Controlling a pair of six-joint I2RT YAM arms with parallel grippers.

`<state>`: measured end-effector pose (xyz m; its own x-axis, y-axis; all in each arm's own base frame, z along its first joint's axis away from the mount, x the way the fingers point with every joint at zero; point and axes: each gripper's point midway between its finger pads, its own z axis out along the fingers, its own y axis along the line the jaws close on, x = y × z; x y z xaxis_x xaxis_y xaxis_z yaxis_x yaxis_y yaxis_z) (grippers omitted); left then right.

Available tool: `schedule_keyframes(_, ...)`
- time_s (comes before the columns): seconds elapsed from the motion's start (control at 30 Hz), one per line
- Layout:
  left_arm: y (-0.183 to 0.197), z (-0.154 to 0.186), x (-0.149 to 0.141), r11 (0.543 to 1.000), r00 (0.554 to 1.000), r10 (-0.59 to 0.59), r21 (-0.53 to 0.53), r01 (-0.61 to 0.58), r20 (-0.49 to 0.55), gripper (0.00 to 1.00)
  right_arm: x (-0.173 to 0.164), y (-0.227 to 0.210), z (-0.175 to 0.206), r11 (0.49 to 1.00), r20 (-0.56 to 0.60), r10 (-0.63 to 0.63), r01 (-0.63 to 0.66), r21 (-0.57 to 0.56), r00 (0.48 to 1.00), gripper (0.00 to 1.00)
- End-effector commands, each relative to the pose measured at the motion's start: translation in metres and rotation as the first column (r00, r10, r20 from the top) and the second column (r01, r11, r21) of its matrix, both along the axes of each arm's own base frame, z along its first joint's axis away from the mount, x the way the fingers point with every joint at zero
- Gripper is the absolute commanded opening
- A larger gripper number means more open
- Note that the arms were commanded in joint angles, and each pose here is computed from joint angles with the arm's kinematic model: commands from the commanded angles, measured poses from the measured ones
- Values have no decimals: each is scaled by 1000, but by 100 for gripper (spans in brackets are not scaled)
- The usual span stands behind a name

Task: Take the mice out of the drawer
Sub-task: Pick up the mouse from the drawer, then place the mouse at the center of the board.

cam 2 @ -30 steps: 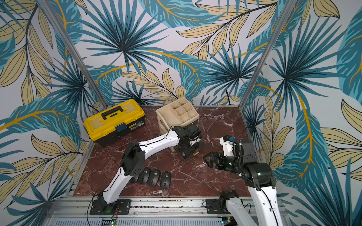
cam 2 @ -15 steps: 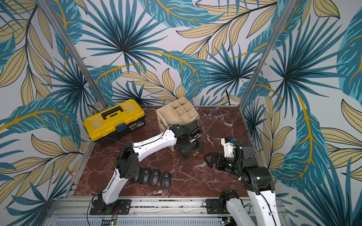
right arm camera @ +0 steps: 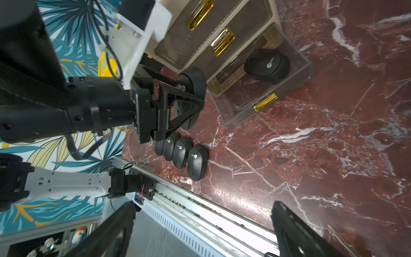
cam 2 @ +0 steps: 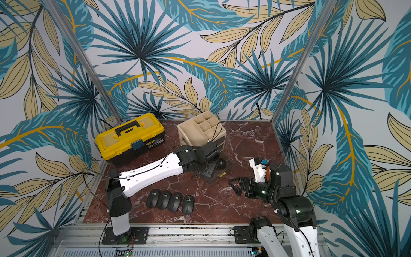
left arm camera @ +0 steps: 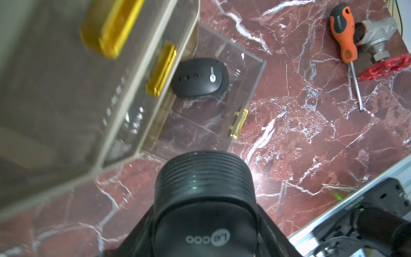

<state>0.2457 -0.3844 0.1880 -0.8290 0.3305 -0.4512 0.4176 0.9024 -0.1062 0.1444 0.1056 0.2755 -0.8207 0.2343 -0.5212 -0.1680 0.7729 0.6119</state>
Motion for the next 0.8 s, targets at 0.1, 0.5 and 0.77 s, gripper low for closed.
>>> schedule_keyframes(0.1,-10,-35,-40,984,984,165,-49,-169,-73,55,-22,10,6,996,29,70,-71,53,997,97)
schedule_keyframes(0.5,10,-118,-88,958,941,285,24,-286,-180,55,-35,11,-4,995,43,76,-78,61,996,97)
schedule_keyframes(0.77,19,-146,-94,954,932,300,73,-291,-204,55,-33,8,-14,997,16,54,-55,52,998,97)
